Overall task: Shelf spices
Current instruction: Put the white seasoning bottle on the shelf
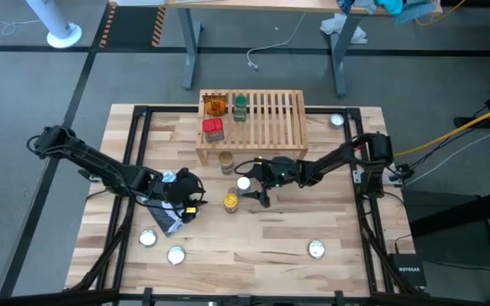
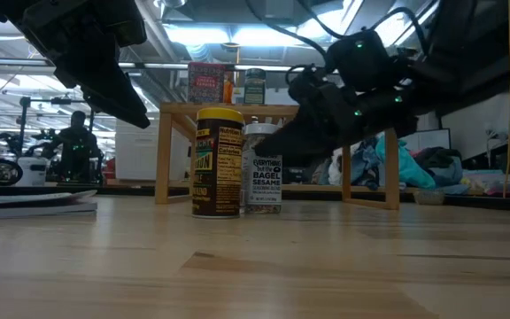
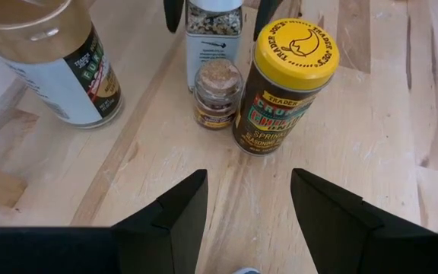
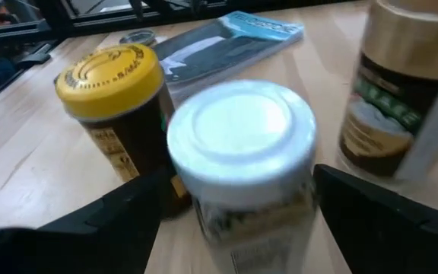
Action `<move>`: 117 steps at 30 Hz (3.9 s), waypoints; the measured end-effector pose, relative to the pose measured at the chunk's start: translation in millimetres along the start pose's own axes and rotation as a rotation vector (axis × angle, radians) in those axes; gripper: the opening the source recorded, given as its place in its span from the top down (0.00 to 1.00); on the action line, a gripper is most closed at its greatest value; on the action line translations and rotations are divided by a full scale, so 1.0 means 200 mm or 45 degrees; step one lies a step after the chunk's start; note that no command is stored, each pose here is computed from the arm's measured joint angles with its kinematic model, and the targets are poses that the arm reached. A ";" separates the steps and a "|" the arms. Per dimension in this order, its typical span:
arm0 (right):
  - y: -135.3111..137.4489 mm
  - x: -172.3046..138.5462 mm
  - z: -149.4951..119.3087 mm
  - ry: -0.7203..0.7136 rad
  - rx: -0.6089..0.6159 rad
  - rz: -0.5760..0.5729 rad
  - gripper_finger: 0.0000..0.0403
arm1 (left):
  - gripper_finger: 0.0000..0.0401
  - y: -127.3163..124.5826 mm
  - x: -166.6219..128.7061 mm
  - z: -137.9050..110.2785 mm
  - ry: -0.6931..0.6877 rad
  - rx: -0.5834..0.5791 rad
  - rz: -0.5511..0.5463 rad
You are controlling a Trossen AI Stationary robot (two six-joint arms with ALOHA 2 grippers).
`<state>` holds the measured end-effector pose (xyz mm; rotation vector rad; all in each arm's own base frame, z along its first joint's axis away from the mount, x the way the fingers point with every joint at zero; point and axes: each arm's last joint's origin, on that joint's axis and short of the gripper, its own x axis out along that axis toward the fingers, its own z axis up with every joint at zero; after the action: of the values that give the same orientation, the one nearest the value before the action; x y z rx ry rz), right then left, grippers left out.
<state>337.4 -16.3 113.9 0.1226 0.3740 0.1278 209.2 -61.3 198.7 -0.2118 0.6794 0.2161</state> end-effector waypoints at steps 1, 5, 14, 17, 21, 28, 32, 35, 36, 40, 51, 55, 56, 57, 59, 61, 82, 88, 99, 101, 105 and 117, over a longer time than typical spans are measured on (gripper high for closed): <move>0.00 0.01 0.01 -0.004 -0.002 0.008 0.17 | 0.55 0.00 0.00 0.00 0.000 0.000 0.000; -0.01 0.05 0.00 0.009 0.000 0.026 0.17 | 0.55 0.00 0.00 0.00 0.002 0.001 0.001; -0.01 0.06 0.00 0.024 0.004 0.036 0.18 | 0.55 0.00 0.00 0.00 0.002 0.001 0.001; -0.01 0.06 -0.01 0.043 0.006 0.013 0.22 | 0.55 0.00 0.00 0.00 0.002 0.001 0.001; -0.01 0.06 -0.02 0.064 0.011 0.009 0.33 | 0.55 0.00 0.00 0.00 0.001 0.001 0.000; -0.01 0.06 -0.02 0.065 0.010 0.007 0.48 | 0.55 0.00 0.00 0.00 0.001 0.001 0.000; -0.01 0.06 -0.02 0.063 0.009 -0.013 0.48 | 0.55 0.00 0.00 0.00 0.001 0.001 0.000; -0.01 0.05 -0.02 0.062 0.009 -0.015 0.47 | 0.55 0.00 0.00 0.00 0.001 0.001 0.000; -0.01 0.05 -0.02 0.062 0.009 -0.016 0.47 | 0.55 0.00 0.00 0.00 0.001 0.001 0.000; -0.01 0.04 0.00 0.056 0.009 -0.017 0.48 | 0.55 0.00 0.00 0.00 0.001 0.001 0.000; 0.02 -0.05 0.13 0.052 0.011 -0.018 0.48 | 0.55 0.00 0.00 0.00 0.001 0.000 0.000; 0.04 -0.12 0.22 0.015 0.004 -0.030 0.48 | 0.55 0.00 0.00 0.00 0.001 0.001 -0.001; 0.04 -0.14 0.24 0.003 0.001 -0.037 0.48 | 0.55 0.00 0.00 0.00 0.001 0.001 0.000; 0.05 -0.15 0.27 -0.013 -0.002 -0.044 0.48 | 0.55 0.00 0.00 0.00 0.001 0.001 0.000; 0.06 -0.20 0.32 -0.040 -0.007 -0.054 0.48 | 0.55 0.00 0.00 0.00 0.001 0.001 0.000; 0.07 -0.24 0.36 -0.073 -0.013 -0.070 0.48 | 0.55 0.00 0.00 0.00 0.001 0.001 0.000; -0.24 -0.55 0.78 -0.111 -0.105 -0.347 0.48 | 0.55 0.00 0.00 0.00 0.000 0.000 0.000; -0.36 -0.64 0.87 -0.096 -0.132 -0.375 0.48 | 0.55 0.00 0.00 0.00 0.001 0.001 0.000; -0.60 -0.68 0.82 -0.139 -0.094 -0.327 0.48 | 0.55 0.00 0.00 0.00 0.000 0.000 0.000; -0.63 -0.67 0.80 -0.145 -0.094 -0.327 0.48 | 0.55 0.00 0.00 0.00 0.001 0.001 0.000; -0.69 -0.64 0.76 -0.113 -0.080 -0.334 0.48 | 0.55 0.00 0.00 0.00 0.001 0.001 0.000; -0.75 -0.56 0.71 -0.115 -0.137 -0.337 0.48 | 0.55 0.00 0.00 0.00 0.001 0.001 0.000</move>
<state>301.9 -193.2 263.0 -0.0276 0.2898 -0.1188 209.1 -61.3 198.5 -0.2113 0.6805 0.2157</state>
